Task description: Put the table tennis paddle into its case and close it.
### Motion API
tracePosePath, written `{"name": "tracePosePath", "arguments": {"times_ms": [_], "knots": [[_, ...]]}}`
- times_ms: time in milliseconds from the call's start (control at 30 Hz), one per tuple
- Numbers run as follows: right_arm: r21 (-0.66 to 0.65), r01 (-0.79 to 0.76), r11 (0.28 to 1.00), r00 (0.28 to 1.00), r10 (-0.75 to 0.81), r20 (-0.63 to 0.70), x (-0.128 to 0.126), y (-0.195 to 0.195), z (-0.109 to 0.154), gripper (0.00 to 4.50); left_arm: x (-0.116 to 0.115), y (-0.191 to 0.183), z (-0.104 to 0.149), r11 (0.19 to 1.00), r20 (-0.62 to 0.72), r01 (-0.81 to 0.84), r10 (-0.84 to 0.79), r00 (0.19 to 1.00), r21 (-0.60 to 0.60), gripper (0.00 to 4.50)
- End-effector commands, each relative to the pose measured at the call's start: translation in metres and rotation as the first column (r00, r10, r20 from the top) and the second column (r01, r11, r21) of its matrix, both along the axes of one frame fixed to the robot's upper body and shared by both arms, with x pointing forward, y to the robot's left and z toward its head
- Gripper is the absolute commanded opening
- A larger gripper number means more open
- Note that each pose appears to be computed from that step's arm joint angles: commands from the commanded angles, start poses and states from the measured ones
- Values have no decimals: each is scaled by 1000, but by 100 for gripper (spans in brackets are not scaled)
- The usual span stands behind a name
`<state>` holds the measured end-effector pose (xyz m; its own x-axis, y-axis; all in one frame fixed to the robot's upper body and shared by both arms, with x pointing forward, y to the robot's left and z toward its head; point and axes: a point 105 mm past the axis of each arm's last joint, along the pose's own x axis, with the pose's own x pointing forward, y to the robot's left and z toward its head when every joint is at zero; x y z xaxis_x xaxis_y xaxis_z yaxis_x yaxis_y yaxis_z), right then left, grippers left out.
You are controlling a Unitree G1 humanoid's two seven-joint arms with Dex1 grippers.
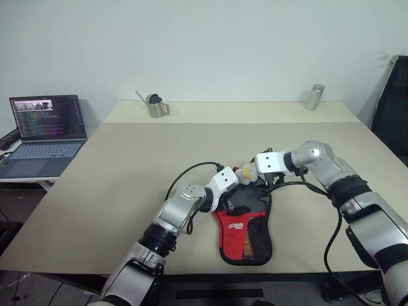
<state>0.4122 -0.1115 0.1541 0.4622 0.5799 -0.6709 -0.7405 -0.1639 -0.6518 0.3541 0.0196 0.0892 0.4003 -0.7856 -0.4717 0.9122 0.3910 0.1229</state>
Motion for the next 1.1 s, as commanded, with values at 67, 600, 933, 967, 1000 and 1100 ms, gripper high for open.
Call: {"name": "tracePosePath", "arguments": {"times_ms": [67,600,933,967,1000,1100], "knots": [[-21,-50,999,997,51,60,3,9,10,450,-8,11,-29,997,-140,-62,69,988,56,447],[-26,-81,996,991,83,105,12,42,7,450,-10,25,-34,987,-193,-146,155,969,63,447],[-20,-70,997,993,72,96,13,53,-4,431,-8,35,-36,982,-187,-170,183,965,87,450],[-17,-62,998,993,64,100,14,54,-5,410,-9,35,-37,982,-187,-170,184,965,88,450],[-16,-57,998,993,59,104,15,54,-6,385,-9,35,-37,981,-187,-170,184,965,89,450],[-17,-55,998,993,57,103,15,55,-8,283,-10,36,-38,981,-189,-171,186,964,90,450]]}}
